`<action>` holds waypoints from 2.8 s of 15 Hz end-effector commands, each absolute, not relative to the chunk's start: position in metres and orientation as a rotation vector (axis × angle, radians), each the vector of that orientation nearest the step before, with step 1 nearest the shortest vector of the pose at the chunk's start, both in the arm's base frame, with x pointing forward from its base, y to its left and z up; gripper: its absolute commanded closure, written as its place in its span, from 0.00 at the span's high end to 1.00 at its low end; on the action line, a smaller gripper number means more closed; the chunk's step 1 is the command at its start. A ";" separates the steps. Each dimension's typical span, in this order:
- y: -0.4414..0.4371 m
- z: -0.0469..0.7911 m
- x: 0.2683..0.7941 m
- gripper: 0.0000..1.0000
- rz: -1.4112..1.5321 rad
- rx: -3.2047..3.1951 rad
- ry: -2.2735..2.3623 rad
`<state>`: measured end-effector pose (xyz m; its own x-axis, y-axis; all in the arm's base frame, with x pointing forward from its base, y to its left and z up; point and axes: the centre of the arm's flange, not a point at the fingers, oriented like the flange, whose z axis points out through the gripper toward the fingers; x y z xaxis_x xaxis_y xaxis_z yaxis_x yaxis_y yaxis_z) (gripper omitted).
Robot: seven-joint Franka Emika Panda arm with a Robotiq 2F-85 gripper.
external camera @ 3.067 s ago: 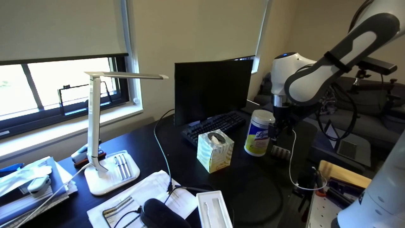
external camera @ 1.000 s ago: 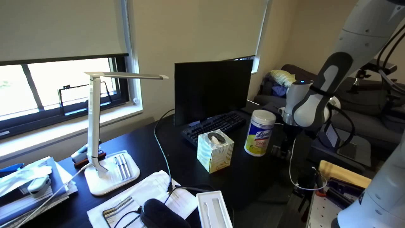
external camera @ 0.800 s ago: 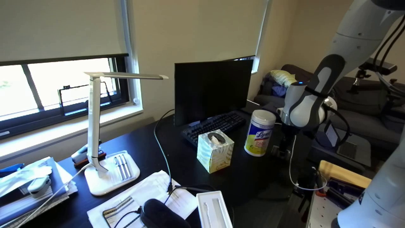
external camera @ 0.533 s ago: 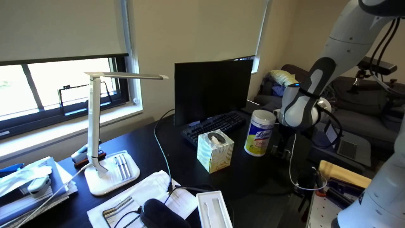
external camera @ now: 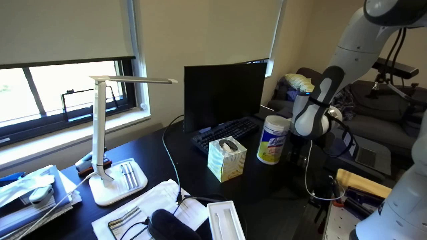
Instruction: Place the eyeglass case and the brown packet on the left side of the desk then place the tissue box on the right side
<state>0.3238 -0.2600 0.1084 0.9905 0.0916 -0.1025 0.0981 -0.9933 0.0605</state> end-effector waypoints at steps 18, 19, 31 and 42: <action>-0.149 0.191 0.306 0.03 -0.021 3.047 0.270; -0.140 0.193 0.310 0.03 -0.020 3.038 0.283; -0.086 0.181 0.373 0.04 -0.002 2.991 0.459; -0.015 0.220 0.336 0.03 0.087 2.984 0.431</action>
